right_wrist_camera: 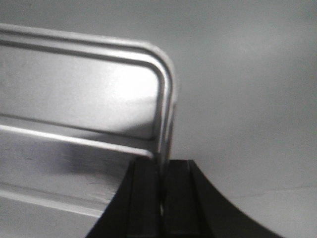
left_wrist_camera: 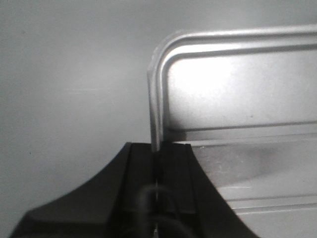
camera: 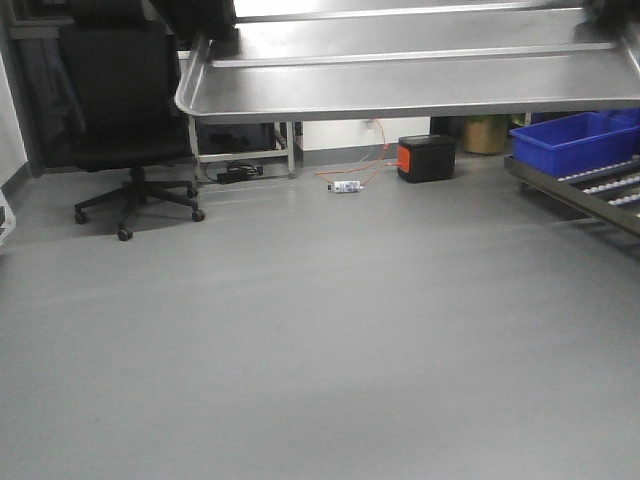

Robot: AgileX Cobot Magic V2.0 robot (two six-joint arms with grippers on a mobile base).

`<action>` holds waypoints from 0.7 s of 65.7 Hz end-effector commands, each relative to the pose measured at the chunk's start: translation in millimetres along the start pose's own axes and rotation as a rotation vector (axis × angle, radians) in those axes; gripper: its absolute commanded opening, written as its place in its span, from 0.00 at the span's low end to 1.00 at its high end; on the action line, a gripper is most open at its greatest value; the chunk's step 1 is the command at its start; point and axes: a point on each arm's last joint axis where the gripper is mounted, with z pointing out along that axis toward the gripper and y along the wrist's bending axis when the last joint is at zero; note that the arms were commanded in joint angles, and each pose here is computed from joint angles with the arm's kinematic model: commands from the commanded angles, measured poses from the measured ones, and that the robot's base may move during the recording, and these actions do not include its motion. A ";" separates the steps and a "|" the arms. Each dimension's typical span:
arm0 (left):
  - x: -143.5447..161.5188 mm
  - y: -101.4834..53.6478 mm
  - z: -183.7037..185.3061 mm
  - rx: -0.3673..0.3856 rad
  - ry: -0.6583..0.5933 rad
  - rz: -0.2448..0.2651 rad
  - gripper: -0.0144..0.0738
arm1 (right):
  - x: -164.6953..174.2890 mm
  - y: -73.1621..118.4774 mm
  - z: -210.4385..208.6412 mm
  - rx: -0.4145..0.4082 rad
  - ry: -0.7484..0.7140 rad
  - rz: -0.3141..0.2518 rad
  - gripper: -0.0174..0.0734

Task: Grab silver tray and place in blue box
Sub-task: 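Hold the silver tray in both grippers while the base drives away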

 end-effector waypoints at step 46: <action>-9.2 0.3 -24.4 0.042 -0.090 0.027 0.04 | -12.5 0.3 -17.3 -0.034 -0.135 -0.021 0.26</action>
